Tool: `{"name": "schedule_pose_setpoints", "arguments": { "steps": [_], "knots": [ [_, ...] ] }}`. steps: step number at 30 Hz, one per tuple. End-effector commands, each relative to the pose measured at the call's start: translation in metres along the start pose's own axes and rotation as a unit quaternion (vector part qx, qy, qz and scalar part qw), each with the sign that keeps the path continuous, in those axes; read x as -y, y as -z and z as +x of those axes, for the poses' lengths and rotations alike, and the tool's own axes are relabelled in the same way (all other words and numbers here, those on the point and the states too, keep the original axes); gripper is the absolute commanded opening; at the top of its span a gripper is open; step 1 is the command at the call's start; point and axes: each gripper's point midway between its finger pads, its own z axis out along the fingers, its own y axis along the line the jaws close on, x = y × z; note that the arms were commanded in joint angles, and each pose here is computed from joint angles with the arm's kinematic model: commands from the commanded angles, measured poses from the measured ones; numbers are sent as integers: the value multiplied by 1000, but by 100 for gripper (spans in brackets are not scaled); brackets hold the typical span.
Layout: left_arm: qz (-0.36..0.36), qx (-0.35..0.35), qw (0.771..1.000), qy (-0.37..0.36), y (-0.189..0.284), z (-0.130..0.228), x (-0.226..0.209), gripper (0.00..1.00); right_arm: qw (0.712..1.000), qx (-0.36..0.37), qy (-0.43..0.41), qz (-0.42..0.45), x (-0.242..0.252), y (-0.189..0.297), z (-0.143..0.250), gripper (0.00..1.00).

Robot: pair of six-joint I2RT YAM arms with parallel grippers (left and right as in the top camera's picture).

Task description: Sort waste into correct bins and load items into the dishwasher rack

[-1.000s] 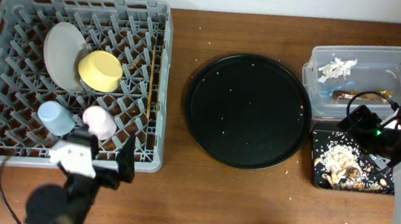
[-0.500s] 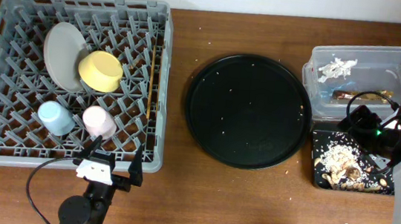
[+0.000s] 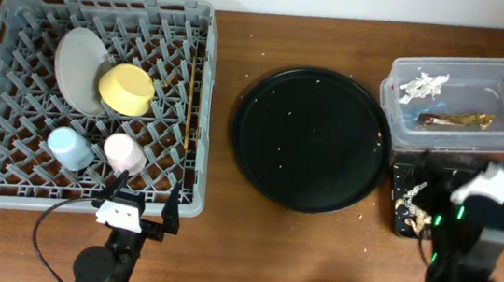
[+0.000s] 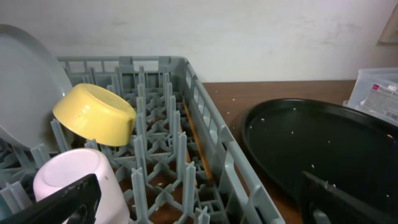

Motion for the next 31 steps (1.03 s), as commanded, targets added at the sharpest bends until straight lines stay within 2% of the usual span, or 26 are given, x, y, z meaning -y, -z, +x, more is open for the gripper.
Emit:
{"name": "schedule_pose_setpoints", "arguments": {
  "steps": [1, 5, 7, 9, 31],
  "knots": [
    [5, -2, 1000, -6, 0, 1, 1, 99, 999, 40, 0, -19, 15, 7, 35, 98],
    [5, -2, 1000, -6, 0, 1, 1, 99, 992, 100, -7, -73, 16, 19, 56, 98],
    [5, -2, 1000, -6, 0, 1, 1, 99, 991, 97, -6, -90, 13, 9, 68, 99],
    [5, -2, 1000, -6, 0, 1, 1, 99, 984, 132, -7, -122, 5, 1, 67, 98],
    [5, -2, 1000, -6, 0, 1, 1, 99, 983, 132, -7, -124, 5, 0, 68, 98]
  ]
}}
